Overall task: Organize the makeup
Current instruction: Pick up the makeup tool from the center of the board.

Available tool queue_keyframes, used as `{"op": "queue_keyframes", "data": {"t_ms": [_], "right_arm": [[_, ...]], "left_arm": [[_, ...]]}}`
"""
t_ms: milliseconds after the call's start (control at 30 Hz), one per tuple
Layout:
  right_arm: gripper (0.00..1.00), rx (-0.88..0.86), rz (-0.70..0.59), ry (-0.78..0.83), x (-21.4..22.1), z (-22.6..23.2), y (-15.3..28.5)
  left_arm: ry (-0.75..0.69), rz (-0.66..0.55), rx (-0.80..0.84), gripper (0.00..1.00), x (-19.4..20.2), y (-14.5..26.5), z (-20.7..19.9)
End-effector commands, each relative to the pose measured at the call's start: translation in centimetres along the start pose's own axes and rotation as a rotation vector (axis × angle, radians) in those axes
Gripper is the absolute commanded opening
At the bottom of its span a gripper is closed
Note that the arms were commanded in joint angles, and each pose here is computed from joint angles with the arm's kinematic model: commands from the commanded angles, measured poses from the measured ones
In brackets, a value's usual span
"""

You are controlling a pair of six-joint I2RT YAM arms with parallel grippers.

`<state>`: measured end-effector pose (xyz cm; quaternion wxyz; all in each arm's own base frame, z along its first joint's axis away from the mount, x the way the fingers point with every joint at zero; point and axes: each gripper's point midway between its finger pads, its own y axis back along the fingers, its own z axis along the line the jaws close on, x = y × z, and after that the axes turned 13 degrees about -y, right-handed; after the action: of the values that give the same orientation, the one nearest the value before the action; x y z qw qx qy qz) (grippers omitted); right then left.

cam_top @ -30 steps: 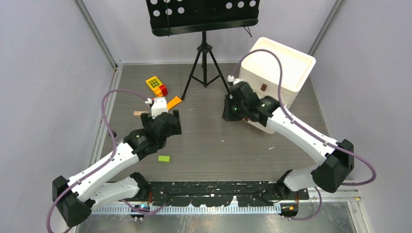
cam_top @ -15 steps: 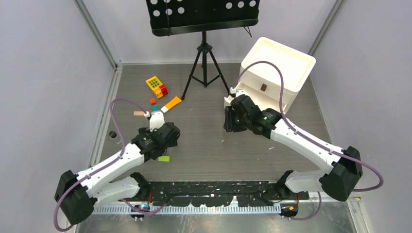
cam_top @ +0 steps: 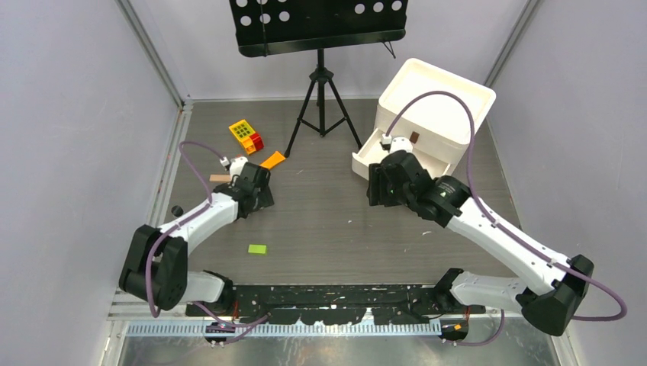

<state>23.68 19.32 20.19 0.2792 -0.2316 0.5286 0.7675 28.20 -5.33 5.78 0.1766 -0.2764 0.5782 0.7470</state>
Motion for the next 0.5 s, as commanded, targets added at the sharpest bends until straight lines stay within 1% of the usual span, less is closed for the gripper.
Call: {"op": "queue_keyframes", "data": {"t_ms": [0,200,300,467], "right_arm": [[0.59,0.050,-0.130,0.004,-3.3,-1.0,2.7],[0.59,0.067,-0.129,0.003,-3.0,-1.6,2.8],[0.59,0.069,-0.116,0.002,-2.6,-1.7,2.7],[0.59,0.073,-0.118,-0.002,-2.4,-2.0,2.9]], "left_arm": [[0.038,-0.073,0.098,1.00,-3.6,-0.9,-1.8],[0.030,-0.078,0.088,1.00,-4.6,-2.2,-2.0],[0.012,-0.059,0.043,1.00,-4.6,-3.0,-1.6],[0.019,-0.031,0.029,1.00,-3.9,-3.7,-1.7]]}}
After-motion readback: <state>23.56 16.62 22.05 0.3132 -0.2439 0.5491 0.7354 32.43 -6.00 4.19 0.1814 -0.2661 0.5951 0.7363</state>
